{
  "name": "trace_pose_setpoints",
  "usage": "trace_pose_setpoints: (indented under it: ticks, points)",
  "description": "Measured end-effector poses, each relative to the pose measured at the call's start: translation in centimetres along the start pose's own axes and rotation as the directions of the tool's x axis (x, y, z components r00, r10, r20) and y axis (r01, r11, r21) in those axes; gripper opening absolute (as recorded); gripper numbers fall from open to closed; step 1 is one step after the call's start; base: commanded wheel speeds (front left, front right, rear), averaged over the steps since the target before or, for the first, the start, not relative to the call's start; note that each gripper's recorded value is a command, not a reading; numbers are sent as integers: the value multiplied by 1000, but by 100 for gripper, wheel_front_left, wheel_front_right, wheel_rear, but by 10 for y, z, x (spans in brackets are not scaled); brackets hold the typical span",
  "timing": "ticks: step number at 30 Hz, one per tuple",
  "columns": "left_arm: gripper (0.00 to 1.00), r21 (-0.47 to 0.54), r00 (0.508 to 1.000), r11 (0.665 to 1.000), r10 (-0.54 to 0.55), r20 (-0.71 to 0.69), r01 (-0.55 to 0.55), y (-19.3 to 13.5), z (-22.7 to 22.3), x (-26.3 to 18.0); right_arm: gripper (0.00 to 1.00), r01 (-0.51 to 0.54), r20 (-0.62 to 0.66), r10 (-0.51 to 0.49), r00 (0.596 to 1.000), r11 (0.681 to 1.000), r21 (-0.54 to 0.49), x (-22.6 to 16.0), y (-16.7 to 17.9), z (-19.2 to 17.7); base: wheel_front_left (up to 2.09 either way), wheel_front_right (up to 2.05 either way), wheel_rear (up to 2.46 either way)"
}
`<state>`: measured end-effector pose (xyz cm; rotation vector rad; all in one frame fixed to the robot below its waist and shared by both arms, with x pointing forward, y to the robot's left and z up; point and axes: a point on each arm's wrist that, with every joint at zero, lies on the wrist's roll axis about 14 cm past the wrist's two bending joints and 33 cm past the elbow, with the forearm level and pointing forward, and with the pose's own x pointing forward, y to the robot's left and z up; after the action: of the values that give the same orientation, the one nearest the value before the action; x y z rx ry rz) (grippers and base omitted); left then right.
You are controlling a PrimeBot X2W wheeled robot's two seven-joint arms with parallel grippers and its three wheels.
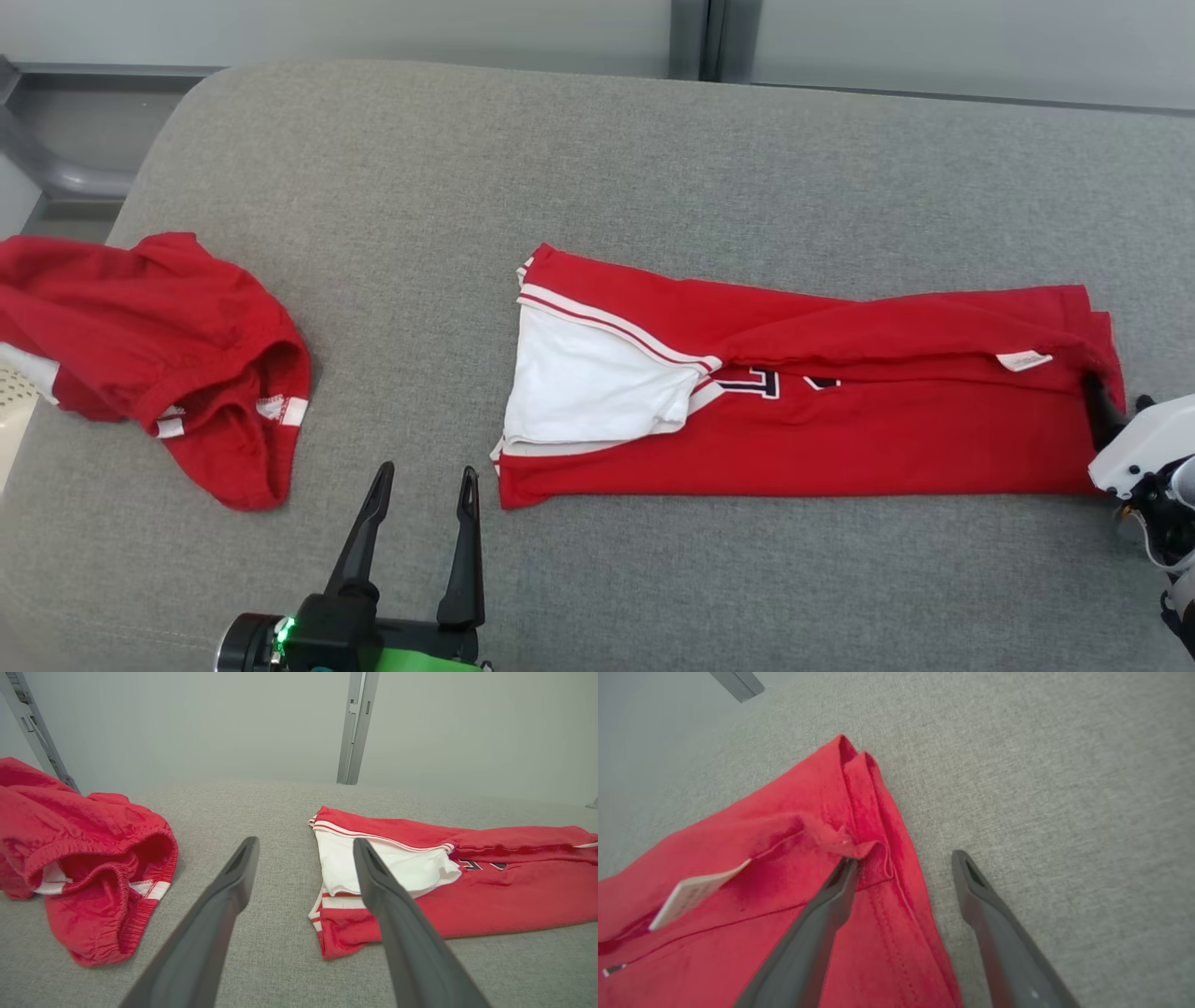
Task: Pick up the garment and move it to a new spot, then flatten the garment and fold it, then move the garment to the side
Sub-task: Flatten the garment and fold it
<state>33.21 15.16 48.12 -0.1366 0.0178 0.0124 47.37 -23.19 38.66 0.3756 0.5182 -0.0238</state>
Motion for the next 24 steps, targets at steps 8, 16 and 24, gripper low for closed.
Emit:
trace_pose_setpoints:
  ticks: [8,16,24]
  points:
    - [100,-6,999,1000,31,-18,-31,7,-5,0,0,-16,-133,17,991,1000,13,11,9,-21,0,0,0]
    - [100,-14,1000,1000,12,-21,-12,0,-6,6,0,3,-97,-6,995,1000,-30,3,-12,-8,0,0,0]
    - [100,1,999,999,-32,-32,32,-8,-11,18,0,151,3,-152,988,975,-163,-21,-86,54,0,0,0]
